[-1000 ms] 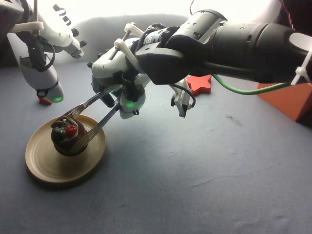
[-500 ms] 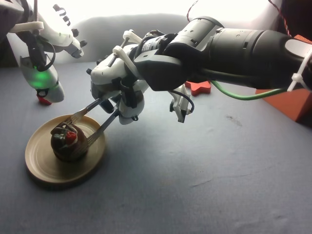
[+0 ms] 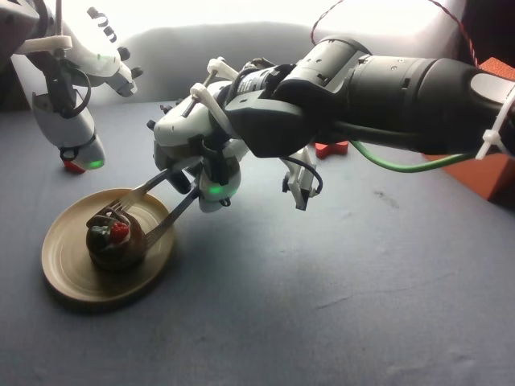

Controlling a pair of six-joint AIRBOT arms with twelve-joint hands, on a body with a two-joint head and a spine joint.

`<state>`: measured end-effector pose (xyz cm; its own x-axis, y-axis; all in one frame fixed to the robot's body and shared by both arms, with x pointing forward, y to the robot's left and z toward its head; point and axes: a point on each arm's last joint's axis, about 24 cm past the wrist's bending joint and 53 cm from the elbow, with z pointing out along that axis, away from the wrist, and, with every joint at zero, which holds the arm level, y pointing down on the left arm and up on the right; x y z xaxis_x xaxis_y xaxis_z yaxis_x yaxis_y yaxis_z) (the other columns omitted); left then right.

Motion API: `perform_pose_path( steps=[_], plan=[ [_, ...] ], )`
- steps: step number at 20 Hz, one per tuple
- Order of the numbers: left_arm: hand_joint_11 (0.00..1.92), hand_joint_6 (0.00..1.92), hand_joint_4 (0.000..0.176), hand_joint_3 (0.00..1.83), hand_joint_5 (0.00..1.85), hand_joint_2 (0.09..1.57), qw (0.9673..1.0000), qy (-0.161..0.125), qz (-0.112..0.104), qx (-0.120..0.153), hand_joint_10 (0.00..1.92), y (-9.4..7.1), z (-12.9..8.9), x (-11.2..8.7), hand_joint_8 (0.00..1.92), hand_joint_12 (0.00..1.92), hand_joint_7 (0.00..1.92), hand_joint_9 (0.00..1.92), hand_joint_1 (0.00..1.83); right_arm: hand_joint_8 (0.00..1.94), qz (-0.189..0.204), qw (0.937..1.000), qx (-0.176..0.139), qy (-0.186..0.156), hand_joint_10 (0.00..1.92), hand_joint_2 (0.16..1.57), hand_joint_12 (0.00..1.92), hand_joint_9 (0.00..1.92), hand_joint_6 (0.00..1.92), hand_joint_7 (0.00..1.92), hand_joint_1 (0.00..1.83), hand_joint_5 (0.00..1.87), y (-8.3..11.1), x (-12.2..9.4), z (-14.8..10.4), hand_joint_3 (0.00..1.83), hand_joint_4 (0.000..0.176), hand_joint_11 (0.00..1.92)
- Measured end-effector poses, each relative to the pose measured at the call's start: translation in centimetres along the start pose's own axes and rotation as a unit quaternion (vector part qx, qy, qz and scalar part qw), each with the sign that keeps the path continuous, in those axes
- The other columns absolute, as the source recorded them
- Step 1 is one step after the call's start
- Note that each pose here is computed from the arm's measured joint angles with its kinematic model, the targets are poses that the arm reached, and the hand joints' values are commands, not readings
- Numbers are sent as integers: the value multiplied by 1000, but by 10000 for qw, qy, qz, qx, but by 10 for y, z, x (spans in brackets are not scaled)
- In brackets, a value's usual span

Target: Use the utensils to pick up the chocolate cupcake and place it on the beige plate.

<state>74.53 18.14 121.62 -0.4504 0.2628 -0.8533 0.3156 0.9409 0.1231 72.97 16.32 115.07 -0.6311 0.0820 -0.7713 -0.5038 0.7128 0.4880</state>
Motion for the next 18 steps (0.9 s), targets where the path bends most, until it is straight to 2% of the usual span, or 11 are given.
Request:
perform_pose_path(
  steps=[3, 4, 5, 6, 8, 10, 11, 12, 18],
  plan=[
    [0, 3, 0, 0, 197, 1048, 10000, 2, -1, -2, 4, 0, 0, 0, 5, 380, 190, 163, 422, 1568, 3, 10000, 9, -1, 1668, 1266, 1718, 734, 1283, 618, 1319, 676, -1, 0, 0, 2, 0, 863],
    [0, 5, 0, 0, 209, 1046, 10000, 7, 0, -4, 6, 0, 0, 0, 7, 409, 204, 178, 432, 1473, 6, 10000, 8, -3, 1560, 1235, 1663, 792, 1213, 679, 1330, 735, -2, 1, 0, 0, 0, 890],
    [0, 1, 0, 1, 195, 1050, 10000, 5, 0, -2, 2, 0, 0, 0, 2, 387, 192, 165, 432, 1447, 31, 10000, 8, -21, 1530, 1229, 1646, 799, 1218, 694, 1330, 743, -4, 1, 0, 0, 0, 887],
    [0, 2, 0, 1, 197, 1050, 10000, 7, -1, -5, 2, 0, 0, 0, 3, 382, 194, 164, 436, 1504, 50, 10000, 14, -19, 1557, 1240, 1657, 752, 1246, 720, 1198, 765, -5, 1, 0, 0, 0, 893],
    [0, 1, 0, 1, 194, 1052, 10000, 6, 0, -3, 0, 0, 0, 0, 0, 379, 186, 155, 433, 1501, 48, 10000, 18, -38, 1575, 1242, 1667, 725, 1266, 737, 1165, 760, -6, -1, -1, 1, 0, 876],
    [0, 4, 0, 0, 219, 1047, 10000, 7, -1, -5, 5, 0, 0, 0, 4, 456, 206, 177, 440, 1459, 54, 10000, 20, -46, 1528, 1243, 1689, 718, 1308, 752, 1158, 741, -8, 0, -1, 0, 0, 826],
    [0, 1, 0, 1, 213, 1051, 10000, 6, -1, -4, 1, 0, 0, 0, 2, 450, 197, 169, 437, 1383, 51, 10000, 16, -48, 1524, 1228, 1683, 780, 1282, 730, 1292, 726, -7, 0, -1, 0, 0, 818],
    [0, 0, 0, 2, 193, 1055, 10000, 6, -1, -4, 0, 0, 0, 0, 0, 424, 191, 166, 426, 1413, 38, 10000, 18, -54, 1536, 1225, 1682, 788, 1230, 700, 1320, 744, -8, 0, -1, 0, 0, 831],
    [0, 1, 0, 0, 194, 1052, 10000, 6, -1, -4, 1, 0, 0, 0, 1, 400, 188, 166, 430, 1397, 36, 10000, 17, -51, 1508, 1222, 1628, 801, 1246, 685, 1327, 753, -7, 0, -1, 0, 0, 830]
  ],
)
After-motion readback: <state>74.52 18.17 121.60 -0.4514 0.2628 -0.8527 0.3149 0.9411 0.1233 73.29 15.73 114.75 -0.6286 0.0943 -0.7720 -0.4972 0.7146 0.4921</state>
